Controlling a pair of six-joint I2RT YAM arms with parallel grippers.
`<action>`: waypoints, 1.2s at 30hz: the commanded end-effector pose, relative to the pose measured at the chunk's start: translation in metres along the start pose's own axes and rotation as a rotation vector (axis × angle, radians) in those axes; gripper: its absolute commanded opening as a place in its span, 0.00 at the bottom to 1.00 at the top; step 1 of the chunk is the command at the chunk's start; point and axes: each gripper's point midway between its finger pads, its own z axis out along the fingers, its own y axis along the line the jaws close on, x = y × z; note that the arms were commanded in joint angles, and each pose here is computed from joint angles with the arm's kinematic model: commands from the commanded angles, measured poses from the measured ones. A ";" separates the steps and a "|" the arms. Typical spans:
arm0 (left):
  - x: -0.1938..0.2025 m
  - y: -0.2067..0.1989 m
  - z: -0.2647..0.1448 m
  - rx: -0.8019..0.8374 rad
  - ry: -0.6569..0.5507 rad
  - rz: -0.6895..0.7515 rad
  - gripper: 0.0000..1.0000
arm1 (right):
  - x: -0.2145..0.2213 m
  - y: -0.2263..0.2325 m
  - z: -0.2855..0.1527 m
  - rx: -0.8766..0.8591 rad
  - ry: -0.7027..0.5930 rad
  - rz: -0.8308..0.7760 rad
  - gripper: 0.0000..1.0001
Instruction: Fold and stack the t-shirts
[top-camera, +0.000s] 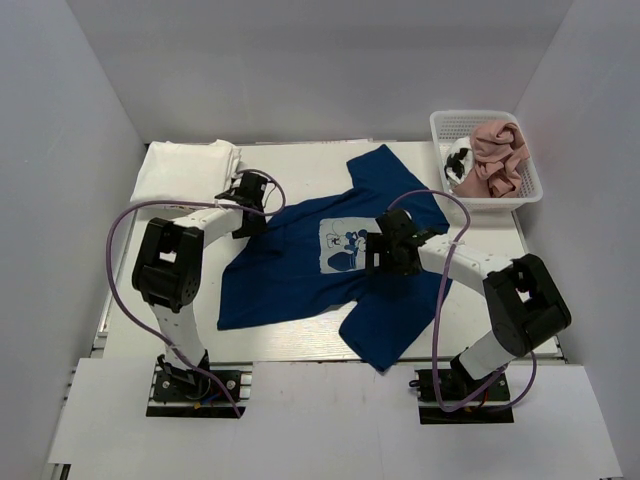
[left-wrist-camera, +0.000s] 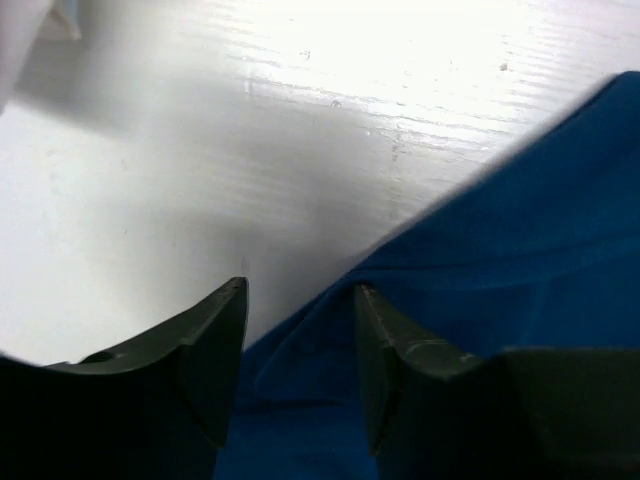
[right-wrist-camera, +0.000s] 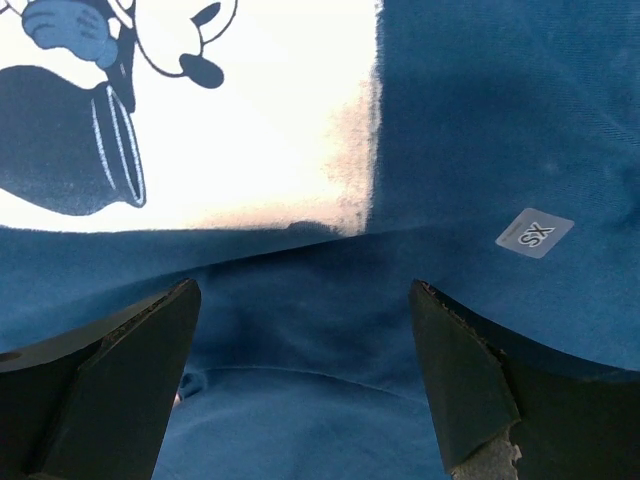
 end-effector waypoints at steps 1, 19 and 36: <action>-0.008 -0.014 0.004 0.099 -0.007 0.016 0.55 | -0.014 0.003 -0.003 -0.019 -0.029 0.009 0.90; -0.073 -0.005 -0.016 0.075 -0.196 0.045 0.00 | -0.018 -0.017 -0.004 0.039 -0.063 0.026 0.90; -0.253 0.000 0.049 -0.297 -0.433 0.045 1.00 | -0.054 -0.019 -0.002 0.058 -0.091 0.000 0.90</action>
